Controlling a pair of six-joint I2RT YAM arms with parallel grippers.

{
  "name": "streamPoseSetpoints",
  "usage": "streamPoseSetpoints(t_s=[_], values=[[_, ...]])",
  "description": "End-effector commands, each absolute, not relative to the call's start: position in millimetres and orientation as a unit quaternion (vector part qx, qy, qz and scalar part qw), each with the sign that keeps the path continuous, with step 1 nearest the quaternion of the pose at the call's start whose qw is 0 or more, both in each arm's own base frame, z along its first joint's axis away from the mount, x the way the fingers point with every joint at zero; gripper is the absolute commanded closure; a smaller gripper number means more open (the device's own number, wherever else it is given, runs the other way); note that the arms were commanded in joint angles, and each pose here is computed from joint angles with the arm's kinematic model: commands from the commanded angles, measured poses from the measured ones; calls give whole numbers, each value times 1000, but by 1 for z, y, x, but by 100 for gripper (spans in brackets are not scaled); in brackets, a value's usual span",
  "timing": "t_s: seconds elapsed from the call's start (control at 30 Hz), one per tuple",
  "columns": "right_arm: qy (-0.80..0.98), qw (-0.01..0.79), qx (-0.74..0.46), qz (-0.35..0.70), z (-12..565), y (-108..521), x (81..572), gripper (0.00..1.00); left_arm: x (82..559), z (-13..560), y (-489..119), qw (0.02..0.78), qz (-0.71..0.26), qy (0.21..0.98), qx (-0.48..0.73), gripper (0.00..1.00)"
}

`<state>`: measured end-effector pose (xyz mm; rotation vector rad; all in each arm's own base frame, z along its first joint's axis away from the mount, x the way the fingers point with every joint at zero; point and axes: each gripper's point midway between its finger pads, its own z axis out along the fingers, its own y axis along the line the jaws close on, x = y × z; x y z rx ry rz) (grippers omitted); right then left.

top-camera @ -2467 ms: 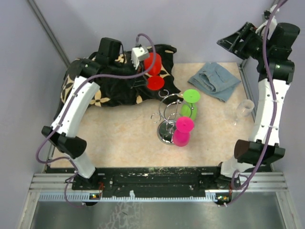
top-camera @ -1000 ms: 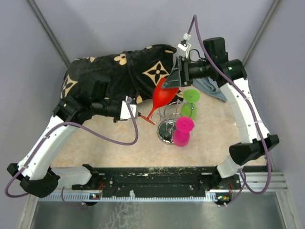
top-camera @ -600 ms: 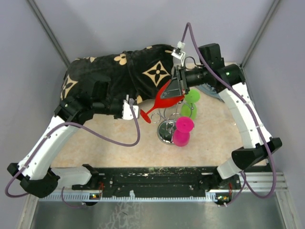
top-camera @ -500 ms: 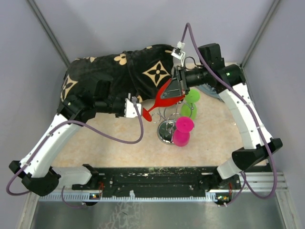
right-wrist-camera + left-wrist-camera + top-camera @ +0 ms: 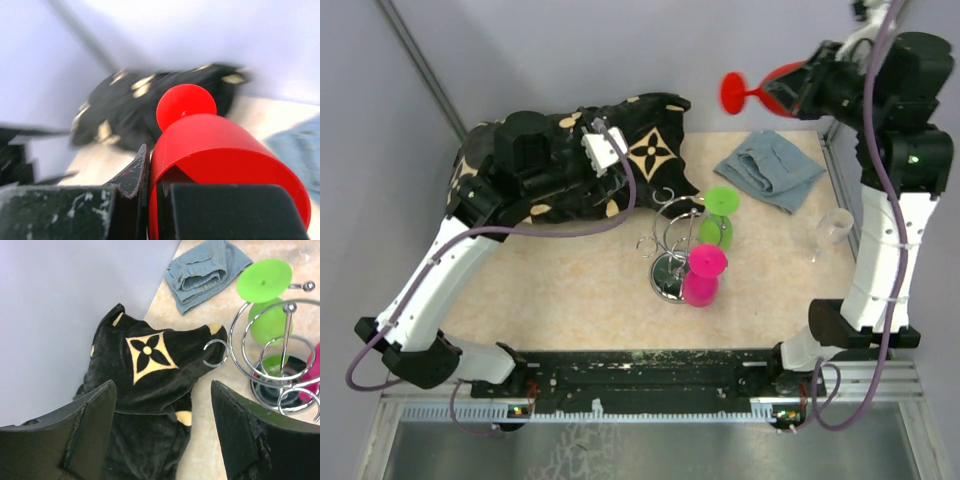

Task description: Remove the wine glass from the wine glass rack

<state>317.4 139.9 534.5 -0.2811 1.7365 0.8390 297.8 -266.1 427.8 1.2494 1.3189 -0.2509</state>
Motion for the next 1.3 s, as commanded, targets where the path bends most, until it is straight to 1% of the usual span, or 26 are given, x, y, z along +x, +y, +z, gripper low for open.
streamPoseSetpoints(t_s=[0.0,0.07,0.13,0.2,0.27,0.37,0.47,0.73,0.87,1.03,1.27], values=[[721,675,67,144,554,23,354,100,313,433,-266,606,-140,646,442,18],[741,659,113,54,533,-16,356,100,316,433,-267,599,-149,663,423,18],[757,631,165,-37,513,-58,344,100,319,433,-268,591,-160,679,405,18],[753,622,201,-77,504,-88,328,100,319,431,-268,584,-166,690,393,18],[758,607,223,-86,489,-101,319,100,318,427,-267,581,-170,695,388,18],[788,574,218,-50,451,-90,331,100,316,421,-266,583,-172,693,388,18],[799,559,221,-22,421,-81,342,100,313,413,-266,577,-176,695,392,18],[832,533,151,-36,402,-21,386,100,312,412,-265,568,-180,701,391,18],[855,498,136,-38,361,-1,388,100,310,409,-264,561,-185,710,384,18],[878,456,138,-41,290,2,379,100,308,408,-263,553,-190,716,380,18],[894,424,136,-53,237,1,380,100,309,406,-267,543,-193,722,382,19]])
